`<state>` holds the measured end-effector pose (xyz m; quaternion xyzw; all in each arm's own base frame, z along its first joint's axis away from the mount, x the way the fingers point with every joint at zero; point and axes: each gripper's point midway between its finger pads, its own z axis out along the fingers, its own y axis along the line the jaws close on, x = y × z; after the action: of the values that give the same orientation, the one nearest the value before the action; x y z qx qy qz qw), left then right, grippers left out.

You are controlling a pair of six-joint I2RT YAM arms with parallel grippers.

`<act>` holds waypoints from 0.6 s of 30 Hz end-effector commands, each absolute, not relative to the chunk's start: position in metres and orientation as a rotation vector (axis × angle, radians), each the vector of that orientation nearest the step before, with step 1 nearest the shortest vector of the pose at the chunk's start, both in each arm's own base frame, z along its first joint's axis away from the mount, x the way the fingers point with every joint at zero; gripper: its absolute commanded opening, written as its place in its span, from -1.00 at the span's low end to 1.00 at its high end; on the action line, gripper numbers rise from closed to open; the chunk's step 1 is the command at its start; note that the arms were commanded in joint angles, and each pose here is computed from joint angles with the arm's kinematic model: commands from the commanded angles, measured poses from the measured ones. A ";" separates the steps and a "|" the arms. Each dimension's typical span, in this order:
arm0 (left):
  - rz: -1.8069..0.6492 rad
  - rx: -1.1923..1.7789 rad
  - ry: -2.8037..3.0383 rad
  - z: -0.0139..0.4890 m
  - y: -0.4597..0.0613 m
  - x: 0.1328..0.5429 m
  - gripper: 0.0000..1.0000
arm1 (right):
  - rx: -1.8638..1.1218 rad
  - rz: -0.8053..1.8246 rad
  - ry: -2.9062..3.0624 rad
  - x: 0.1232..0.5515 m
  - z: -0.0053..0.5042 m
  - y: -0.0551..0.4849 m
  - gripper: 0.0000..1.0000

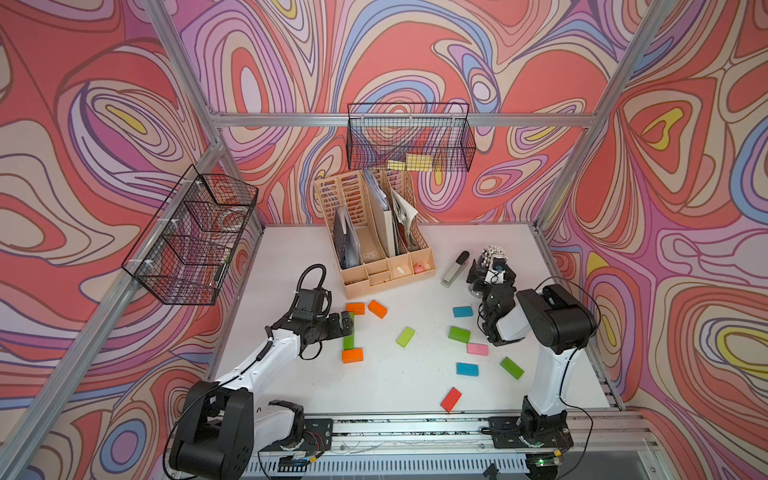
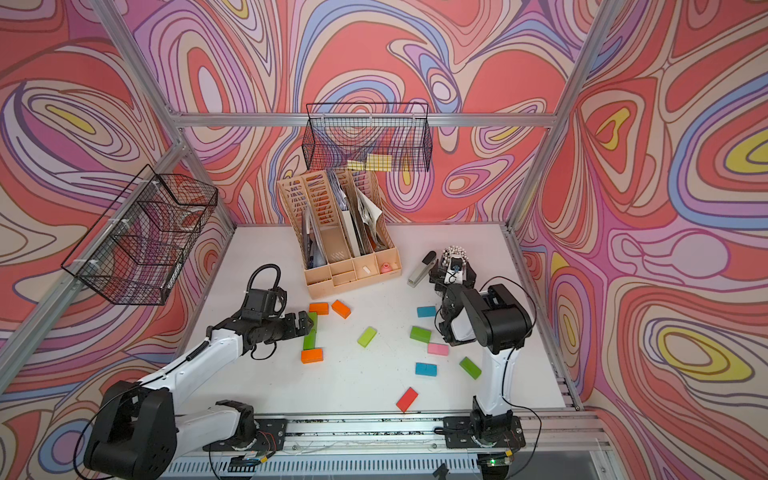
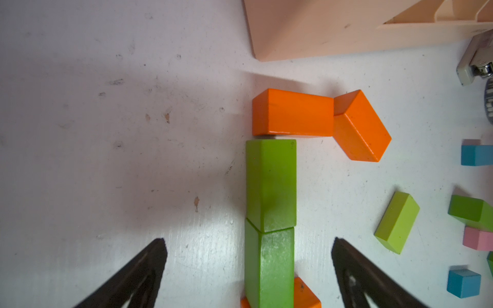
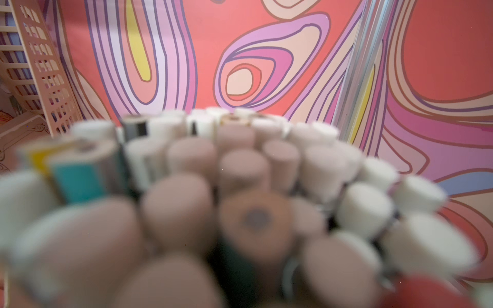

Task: Assemble the letter c with building blocks
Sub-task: Place the distractor at the center of the board.

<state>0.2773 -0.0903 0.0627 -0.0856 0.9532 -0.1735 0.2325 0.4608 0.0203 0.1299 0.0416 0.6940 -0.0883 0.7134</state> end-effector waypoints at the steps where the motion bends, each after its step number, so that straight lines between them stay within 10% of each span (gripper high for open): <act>1: -0.463 -0.224 2.611 0.063 -0.088 0.278 0.99 | 0.122 -0.243 1.504 0.455 0.142 0.010 0.96; 18: -0.459 -0.227 2.612 0.062 -0.087 0.278 0.99 | 0.153 -0.246 1.478 0.417 0.182 0.013 0.96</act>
<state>0.2773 -0.0903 0.0627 -0.0856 0.9532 -0.1735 0.2325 0.4247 0.0121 0.1794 0.0691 0.6697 -0.1057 0.7318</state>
